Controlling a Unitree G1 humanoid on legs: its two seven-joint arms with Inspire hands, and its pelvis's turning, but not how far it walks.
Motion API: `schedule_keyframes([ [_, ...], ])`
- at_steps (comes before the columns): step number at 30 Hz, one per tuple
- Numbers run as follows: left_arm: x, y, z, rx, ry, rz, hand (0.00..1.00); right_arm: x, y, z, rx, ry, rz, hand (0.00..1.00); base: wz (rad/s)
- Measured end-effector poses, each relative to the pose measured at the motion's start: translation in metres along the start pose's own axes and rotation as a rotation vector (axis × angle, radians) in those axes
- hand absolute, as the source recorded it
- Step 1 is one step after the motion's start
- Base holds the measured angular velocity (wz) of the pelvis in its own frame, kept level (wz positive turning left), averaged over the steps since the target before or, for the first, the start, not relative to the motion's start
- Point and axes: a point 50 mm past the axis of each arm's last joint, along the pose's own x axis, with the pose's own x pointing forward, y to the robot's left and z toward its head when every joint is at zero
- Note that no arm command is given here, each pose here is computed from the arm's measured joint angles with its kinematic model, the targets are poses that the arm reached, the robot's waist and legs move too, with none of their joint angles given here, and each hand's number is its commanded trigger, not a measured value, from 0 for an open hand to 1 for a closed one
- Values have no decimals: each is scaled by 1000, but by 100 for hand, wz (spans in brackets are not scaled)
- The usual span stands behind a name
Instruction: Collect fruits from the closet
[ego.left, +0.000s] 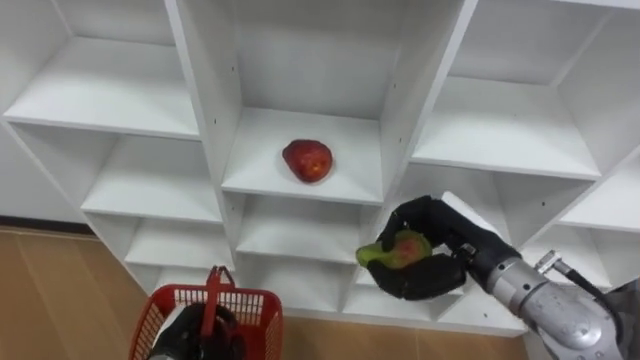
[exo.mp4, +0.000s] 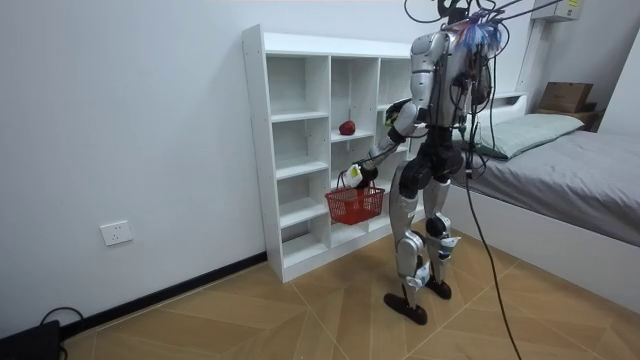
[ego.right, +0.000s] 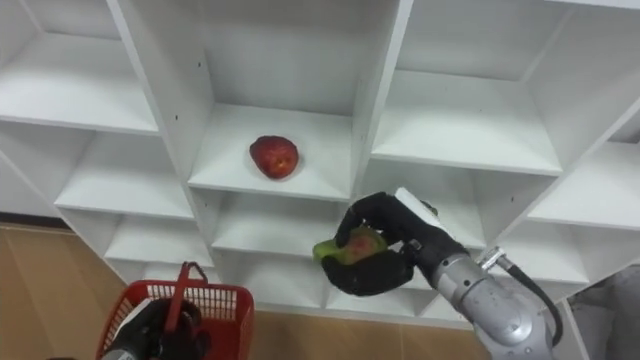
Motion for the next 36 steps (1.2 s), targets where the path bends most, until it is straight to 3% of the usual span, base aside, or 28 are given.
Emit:
schedule_keyframes([
  [5, 5, -6, 14, 7, -38, -8, 100, 6, 8, -5, 26, 15, 20, 100, 2],
  [13, 12, -17, 56, 33, -209, -78, 100, 17, 6, -16, 35, 61, 2, 100, 2],
  [19, 10, -34, 60, 93, -228, -195, 100, 32, 9, -11, 20, 41, 32, 100, 7],
  [36, 1, -52, 90, 87, -383, -319, 100, 45, 15, -13, 22, 50, 22, 100, -2],
])
